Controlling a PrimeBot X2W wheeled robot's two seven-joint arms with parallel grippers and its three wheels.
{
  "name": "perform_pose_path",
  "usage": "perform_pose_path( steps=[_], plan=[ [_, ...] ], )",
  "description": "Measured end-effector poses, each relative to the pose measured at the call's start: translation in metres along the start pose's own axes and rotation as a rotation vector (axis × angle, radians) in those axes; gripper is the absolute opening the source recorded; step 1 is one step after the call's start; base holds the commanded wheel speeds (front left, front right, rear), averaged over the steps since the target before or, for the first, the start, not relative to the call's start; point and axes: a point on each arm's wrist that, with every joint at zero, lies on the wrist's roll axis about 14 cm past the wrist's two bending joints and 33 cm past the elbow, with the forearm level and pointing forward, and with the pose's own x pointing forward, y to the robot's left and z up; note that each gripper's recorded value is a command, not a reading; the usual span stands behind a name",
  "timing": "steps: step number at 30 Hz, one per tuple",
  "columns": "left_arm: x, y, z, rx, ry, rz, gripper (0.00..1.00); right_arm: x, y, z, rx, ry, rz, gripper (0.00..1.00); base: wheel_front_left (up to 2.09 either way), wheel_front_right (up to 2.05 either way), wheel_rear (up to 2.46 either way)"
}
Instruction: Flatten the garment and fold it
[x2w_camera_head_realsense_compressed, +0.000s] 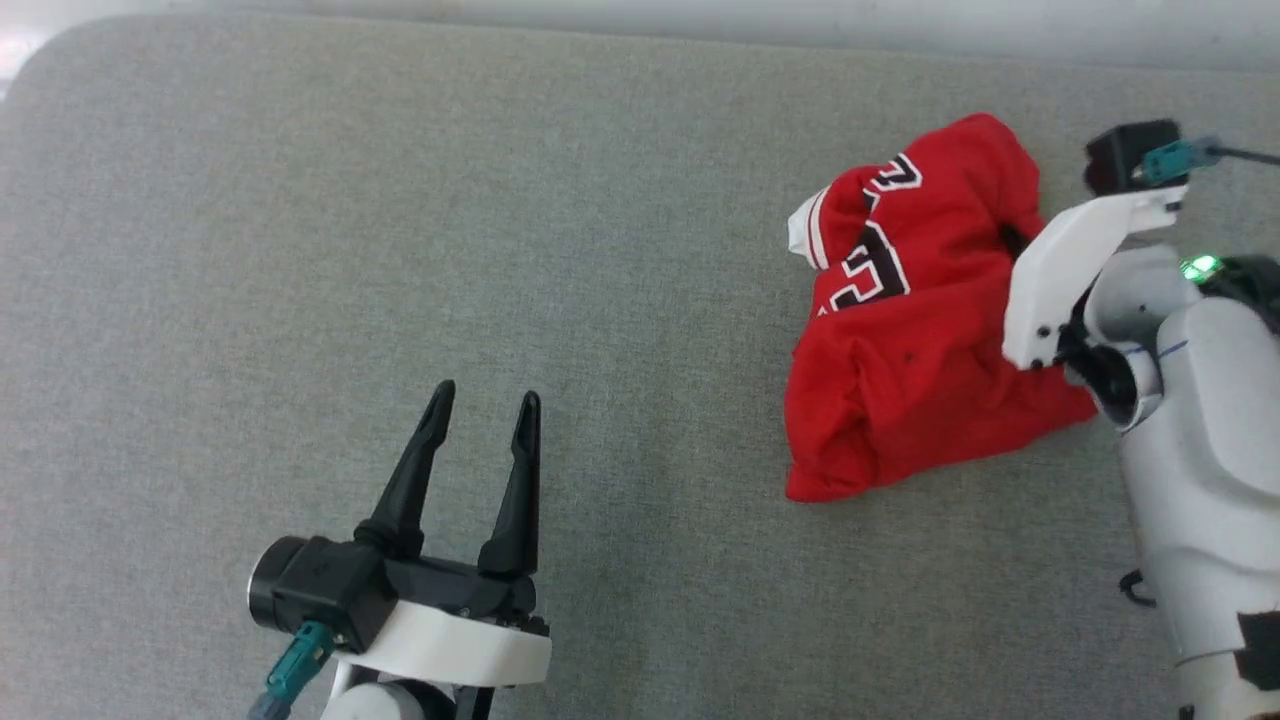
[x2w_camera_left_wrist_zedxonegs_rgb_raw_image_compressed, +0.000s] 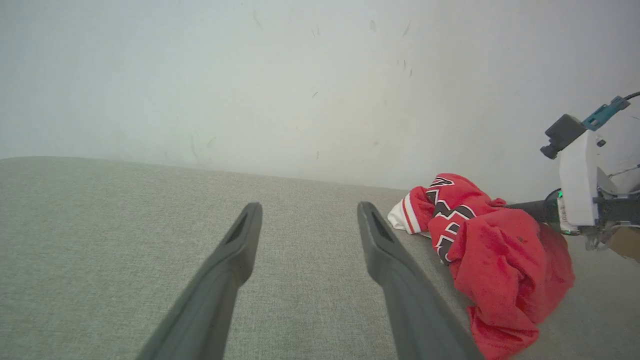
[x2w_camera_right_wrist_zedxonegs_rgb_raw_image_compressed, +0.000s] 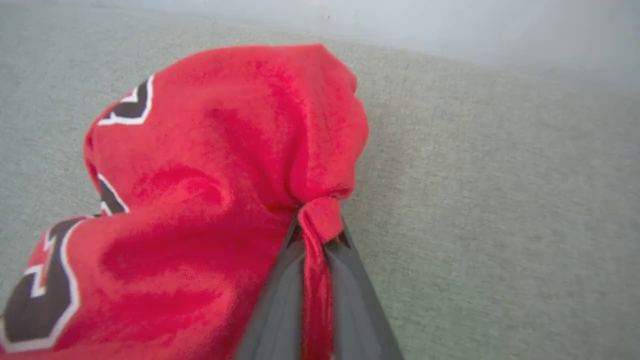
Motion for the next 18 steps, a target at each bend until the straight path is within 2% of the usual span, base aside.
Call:
perform_pose_path(
  steps=[6,11,15,18],
  plan=[
    [-0.008,-0.007,0.015,-0.007,-0.041,-0.014,1.00,-0.040,-0.017,0.089,-0.038,-0.270,-0.062,0.00,0.00,0.00,0.00],
    [-0.023,-0.011,0.026,-0.017,-0.067,-0.017,1.00,-0.083,0.009,0.145,-0.121,-0.428,-0.030,0.00,0.00,0.00,0.00],
    [-0.033,-0.013,0.032,-0.021,-0.085,-0.017,1.00,-0.101,0.067,0.147,-0.228,-0.424,0.093,0.00,0.00,0.00,0.00],
    [-0.038,-0.015,0.037,-0.032,-0.098,-0.017,1.00,-0.101,0.121,0.106,-0.295,-0.332,0.232,0.00,0.00,0.00,0.00]
  ],
)
